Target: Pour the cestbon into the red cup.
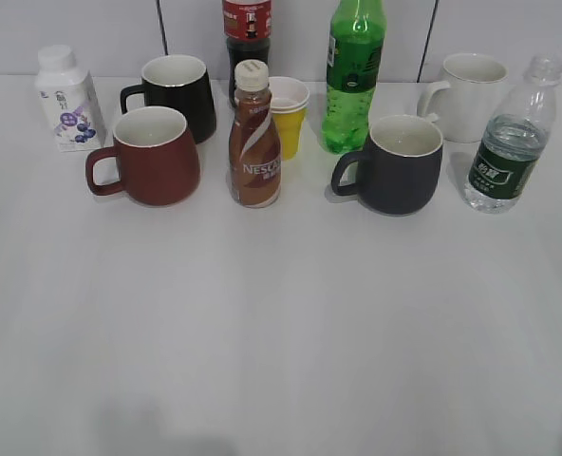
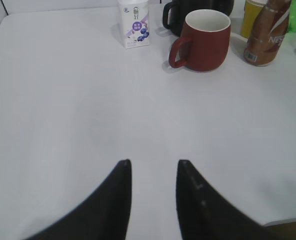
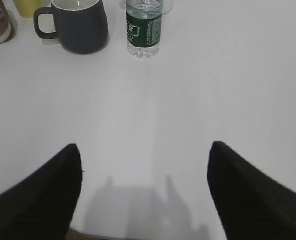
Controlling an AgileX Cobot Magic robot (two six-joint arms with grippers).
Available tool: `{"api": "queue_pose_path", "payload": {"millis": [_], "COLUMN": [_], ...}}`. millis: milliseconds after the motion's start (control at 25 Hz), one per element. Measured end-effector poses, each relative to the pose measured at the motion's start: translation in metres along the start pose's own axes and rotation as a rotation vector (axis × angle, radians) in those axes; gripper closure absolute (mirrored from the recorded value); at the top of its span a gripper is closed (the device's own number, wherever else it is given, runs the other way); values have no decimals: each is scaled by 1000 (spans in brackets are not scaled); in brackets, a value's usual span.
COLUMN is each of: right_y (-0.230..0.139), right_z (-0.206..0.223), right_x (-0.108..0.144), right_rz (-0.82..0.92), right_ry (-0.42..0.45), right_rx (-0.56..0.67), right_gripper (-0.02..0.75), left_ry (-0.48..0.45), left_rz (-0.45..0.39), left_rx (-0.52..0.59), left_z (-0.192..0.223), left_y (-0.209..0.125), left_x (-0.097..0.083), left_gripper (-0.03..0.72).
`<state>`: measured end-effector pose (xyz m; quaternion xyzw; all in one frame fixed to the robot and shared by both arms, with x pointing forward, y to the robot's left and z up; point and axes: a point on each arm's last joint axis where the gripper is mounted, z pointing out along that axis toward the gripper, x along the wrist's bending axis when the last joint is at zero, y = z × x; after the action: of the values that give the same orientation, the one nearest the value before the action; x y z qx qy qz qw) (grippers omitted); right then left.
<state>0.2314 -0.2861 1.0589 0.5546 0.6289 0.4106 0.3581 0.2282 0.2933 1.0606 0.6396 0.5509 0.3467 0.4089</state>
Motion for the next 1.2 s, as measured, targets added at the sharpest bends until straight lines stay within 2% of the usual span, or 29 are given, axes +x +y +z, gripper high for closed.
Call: {"api": "queue_pose_path", "payload": {"millis": [1080,1200], "right_y": [0,0], "right_z": [0,0], "right_x": [1,1], "right_rz": [7,8], "right_ry": [12,13], "right_rx": [-2,-4], "right_gripper": [151,151], "left_ry": [0,0], "left_rz": [0,2], "left_rx": [-1,-41], "left_z": [0,-2], "left_y": [0,5], "left_x": [0,0], "left_gripper": [453,453]}}
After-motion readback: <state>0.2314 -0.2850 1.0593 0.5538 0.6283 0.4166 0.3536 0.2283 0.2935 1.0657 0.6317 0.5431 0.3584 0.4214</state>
